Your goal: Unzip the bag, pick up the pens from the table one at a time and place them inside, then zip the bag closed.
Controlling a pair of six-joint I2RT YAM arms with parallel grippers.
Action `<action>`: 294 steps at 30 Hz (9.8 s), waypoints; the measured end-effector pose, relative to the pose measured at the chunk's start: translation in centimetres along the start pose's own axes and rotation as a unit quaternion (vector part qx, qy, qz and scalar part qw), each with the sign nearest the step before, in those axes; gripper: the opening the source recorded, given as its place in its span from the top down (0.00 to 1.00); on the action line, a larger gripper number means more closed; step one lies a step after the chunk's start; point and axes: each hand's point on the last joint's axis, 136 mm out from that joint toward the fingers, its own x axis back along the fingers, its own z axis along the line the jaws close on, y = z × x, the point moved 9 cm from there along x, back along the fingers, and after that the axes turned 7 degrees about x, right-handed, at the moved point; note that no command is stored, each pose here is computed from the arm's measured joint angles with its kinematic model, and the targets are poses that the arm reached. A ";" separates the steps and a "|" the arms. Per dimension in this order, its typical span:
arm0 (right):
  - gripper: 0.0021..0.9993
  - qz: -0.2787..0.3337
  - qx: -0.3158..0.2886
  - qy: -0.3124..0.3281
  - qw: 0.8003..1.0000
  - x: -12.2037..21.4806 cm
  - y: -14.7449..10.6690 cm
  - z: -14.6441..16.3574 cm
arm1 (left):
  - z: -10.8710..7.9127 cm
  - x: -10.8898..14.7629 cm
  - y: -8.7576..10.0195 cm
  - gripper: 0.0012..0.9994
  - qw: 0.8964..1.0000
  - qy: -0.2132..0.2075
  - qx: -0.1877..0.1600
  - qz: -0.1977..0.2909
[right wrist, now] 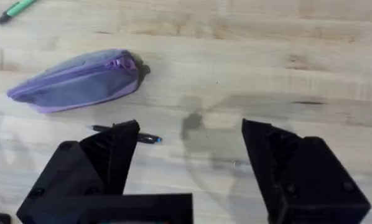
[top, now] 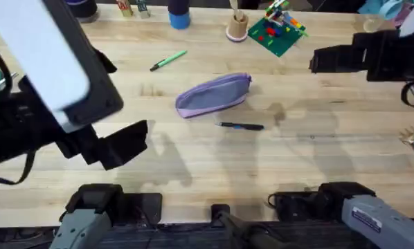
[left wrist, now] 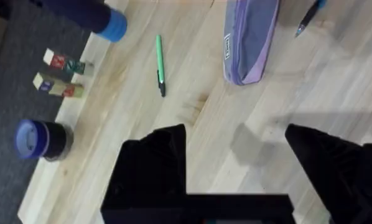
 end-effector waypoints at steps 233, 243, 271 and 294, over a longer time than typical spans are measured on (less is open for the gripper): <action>0.24 -0.152 0.507 0.449 0.720 -23.1 0.6 3.9 | 4.3 -24.6 -2.4 0.96 0.930 -0.352 0.097 -0.052; 0.87 -0.146 0.482 0.439 0.744 -23.1 0.7 2.3 | 4.2 -24.5 -2.4 0.96 0.929 -0.353 0.098 -0.051; 0.97 -0.114 0.487 0.409 0.763 -19.0 3.4 3.1 | 4.2 -24.6 -2.3 0.96 0.929 -0.353 0.097 -0.052; 0.97 -0.108 0.525 0.433 0.725 -18.6 4.4 9.4 | 4.2 -24.6 -2.4 0.96 0.929 -0.352 0.097 -0.052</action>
